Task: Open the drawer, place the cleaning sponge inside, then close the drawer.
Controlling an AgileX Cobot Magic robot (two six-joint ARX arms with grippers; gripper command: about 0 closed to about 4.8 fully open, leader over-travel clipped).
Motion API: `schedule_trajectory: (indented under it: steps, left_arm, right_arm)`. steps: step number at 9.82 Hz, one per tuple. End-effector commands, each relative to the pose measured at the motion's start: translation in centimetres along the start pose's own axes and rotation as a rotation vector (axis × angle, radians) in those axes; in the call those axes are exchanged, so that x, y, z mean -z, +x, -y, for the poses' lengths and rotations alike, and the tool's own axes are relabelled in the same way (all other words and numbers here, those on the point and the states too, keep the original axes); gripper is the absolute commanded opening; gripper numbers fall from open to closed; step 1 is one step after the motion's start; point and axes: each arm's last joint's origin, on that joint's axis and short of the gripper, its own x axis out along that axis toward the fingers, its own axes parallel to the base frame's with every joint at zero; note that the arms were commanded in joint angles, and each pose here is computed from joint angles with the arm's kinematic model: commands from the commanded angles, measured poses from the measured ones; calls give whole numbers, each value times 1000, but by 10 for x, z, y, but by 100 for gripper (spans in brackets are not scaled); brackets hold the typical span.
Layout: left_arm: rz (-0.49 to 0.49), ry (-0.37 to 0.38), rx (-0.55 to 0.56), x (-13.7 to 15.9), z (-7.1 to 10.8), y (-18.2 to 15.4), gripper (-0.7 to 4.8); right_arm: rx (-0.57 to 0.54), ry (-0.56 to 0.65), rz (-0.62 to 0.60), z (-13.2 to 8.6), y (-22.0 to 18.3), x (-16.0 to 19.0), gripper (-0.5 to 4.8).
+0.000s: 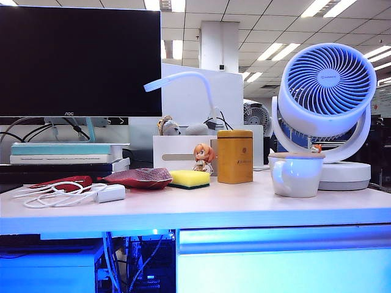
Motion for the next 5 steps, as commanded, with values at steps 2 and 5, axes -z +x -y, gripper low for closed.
schedule_trajectory:
  steps: [2,5]
  left_arm:
    - [-78,62,299,-55,18,41,-5]
    - [-276,76,562,-80,30,57,-5]
  right_arm:
    - [-78,291,-153,-15,38,-14,-5]
    - [-98,508,-361,-17,74,7,-5]
